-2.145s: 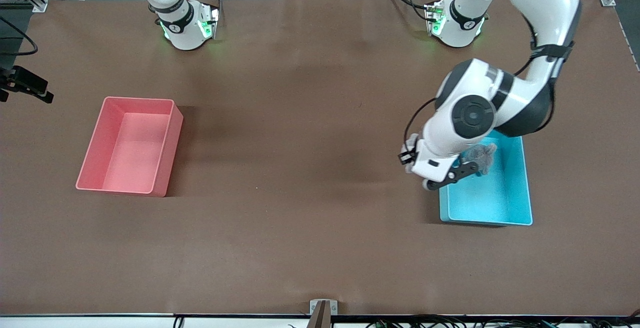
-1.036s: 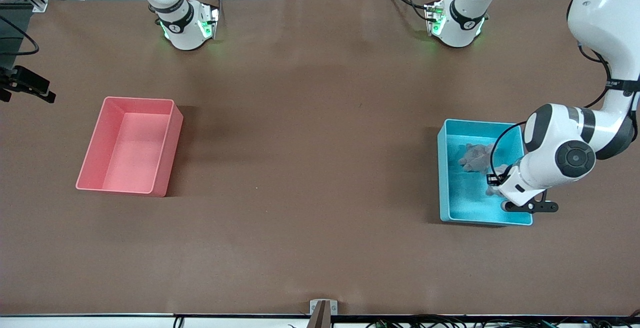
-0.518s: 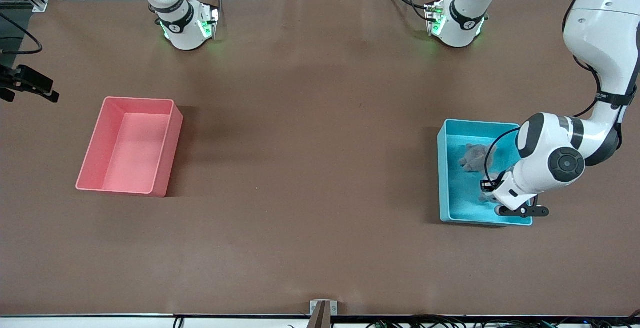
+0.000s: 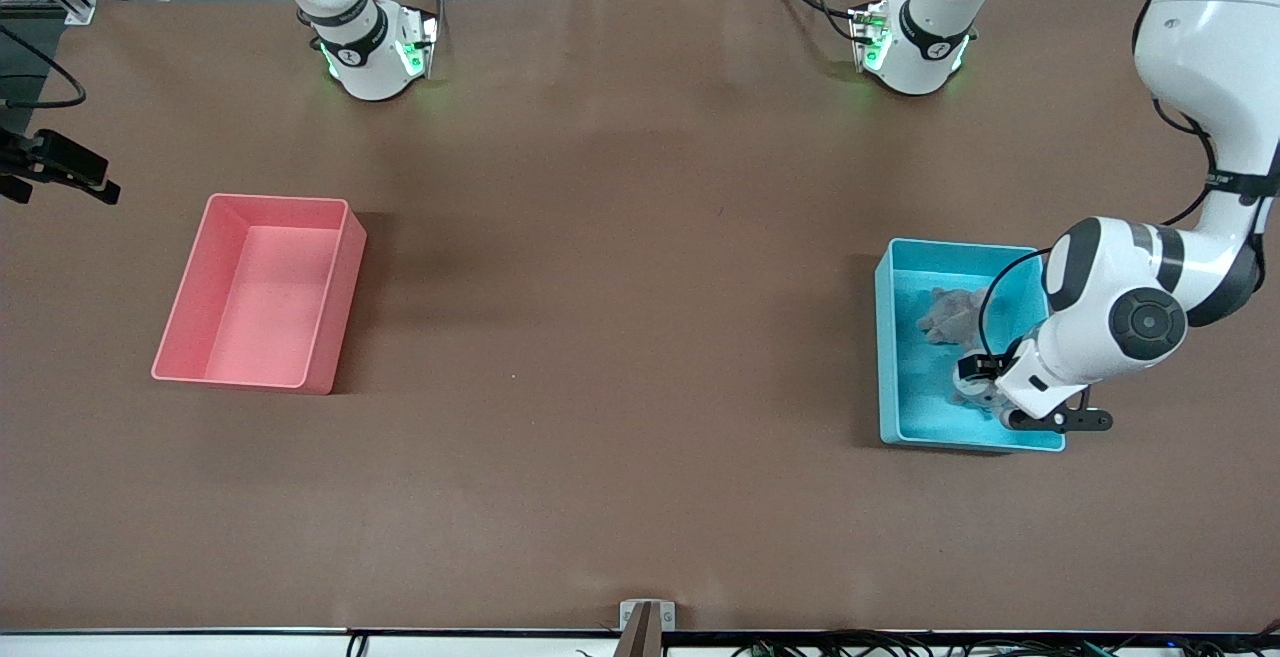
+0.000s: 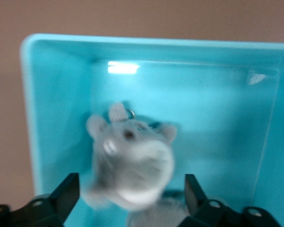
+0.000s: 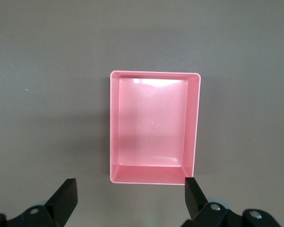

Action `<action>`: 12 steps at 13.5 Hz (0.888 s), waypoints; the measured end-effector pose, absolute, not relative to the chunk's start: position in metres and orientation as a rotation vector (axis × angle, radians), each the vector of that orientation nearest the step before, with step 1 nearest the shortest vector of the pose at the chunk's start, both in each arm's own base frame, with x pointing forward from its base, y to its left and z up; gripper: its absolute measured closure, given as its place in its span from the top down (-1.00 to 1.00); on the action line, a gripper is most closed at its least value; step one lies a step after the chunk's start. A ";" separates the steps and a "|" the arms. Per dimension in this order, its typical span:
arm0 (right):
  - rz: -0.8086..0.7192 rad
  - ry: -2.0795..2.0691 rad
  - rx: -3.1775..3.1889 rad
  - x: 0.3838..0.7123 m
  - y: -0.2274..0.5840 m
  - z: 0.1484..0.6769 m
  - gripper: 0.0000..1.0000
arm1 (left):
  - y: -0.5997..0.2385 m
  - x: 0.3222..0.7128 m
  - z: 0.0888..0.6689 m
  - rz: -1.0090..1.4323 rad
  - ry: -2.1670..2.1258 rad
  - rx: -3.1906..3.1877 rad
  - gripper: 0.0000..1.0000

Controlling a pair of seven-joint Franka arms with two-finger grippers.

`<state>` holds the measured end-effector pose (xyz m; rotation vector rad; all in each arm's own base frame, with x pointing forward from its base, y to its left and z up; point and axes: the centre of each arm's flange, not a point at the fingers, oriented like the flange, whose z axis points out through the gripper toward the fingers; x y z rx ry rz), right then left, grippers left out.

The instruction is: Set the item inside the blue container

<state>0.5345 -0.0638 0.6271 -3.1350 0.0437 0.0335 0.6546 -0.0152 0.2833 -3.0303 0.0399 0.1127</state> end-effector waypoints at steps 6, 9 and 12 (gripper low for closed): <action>0.049 0.043 -3.132 0.533 -0.063 0.626 1.00 | -0.007 0.641 0.371 0.104 0.003 -3.027 1.00; 0.064 0.012 -3.130 0.534 -0.053 0.625 1.00 | 0.022 0.628 0.406 0.138 0.027 -3.068 1.00; 0.074 -0.006 -3.130 0.533 -0.047 0.625 1.00 | 0.042 0.607 0.458 0.138 0.021 -3.115 1.00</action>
